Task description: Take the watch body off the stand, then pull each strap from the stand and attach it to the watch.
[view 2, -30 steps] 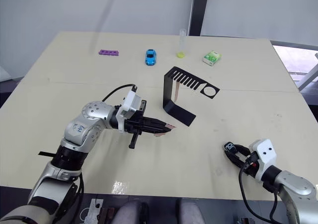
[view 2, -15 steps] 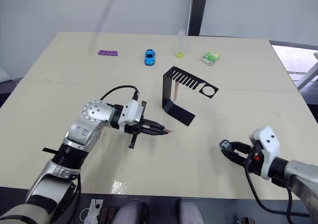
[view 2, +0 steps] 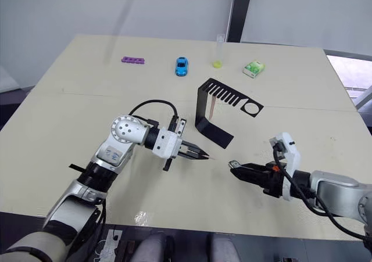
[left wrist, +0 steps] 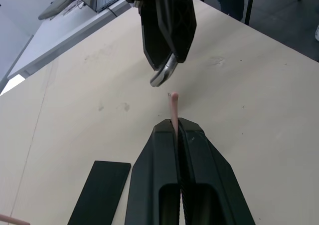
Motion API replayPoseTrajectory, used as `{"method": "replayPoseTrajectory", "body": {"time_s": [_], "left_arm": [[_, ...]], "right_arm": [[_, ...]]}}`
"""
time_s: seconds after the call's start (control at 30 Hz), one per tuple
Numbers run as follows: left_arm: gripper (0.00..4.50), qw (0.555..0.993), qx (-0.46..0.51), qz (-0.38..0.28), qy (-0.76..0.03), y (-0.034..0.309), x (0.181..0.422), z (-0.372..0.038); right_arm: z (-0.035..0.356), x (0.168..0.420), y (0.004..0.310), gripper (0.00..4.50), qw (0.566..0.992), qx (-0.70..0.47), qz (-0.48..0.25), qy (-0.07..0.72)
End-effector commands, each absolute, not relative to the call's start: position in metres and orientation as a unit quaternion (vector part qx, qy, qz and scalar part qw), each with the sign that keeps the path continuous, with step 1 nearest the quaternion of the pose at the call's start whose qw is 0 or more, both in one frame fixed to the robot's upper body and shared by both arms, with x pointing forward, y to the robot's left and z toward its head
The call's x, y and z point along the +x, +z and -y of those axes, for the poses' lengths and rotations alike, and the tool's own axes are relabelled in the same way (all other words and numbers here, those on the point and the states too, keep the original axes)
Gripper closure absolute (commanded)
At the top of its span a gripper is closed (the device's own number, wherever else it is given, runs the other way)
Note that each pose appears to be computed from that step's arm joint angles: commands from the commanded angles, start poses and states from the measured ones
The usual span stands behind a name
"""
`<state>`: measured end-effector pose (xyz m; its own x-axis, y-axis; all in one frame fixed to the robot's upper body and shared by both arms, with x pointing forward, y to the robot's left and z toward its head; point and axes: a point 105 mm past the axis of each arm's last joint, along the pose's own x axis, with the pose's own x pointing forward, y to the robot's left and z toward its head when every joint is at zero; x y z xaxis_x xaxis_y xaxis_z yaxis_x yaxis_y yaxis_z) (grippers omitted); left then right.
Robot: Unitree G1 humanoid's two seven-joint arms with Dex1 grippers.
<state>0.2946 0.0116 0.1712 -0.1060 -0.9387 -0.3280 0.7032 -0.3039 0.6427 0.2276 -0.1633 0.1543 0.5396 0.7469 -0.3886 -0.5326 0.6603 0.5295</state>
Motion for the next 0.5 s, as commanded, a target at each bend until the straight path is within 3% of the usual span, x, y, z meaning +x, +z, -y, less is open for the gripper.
{"method": "replayPoseTrajectory", "body": {"time_s": [0.03,0.5], "left_arm": [[4.50,0.555,0.383,0.191,-0.714,0.177,0.297,-0.005],[4.50,0.536,0.393,0.209,-0.717,0.178,0.297,0.007]], "right_arm": [[0.157,0.228,0.164,3.00,0.855,0.205,-0.296,0.373],[0.153,0.231,0.166,3.00,0.853,0.224,-0.305,0.361]]}}
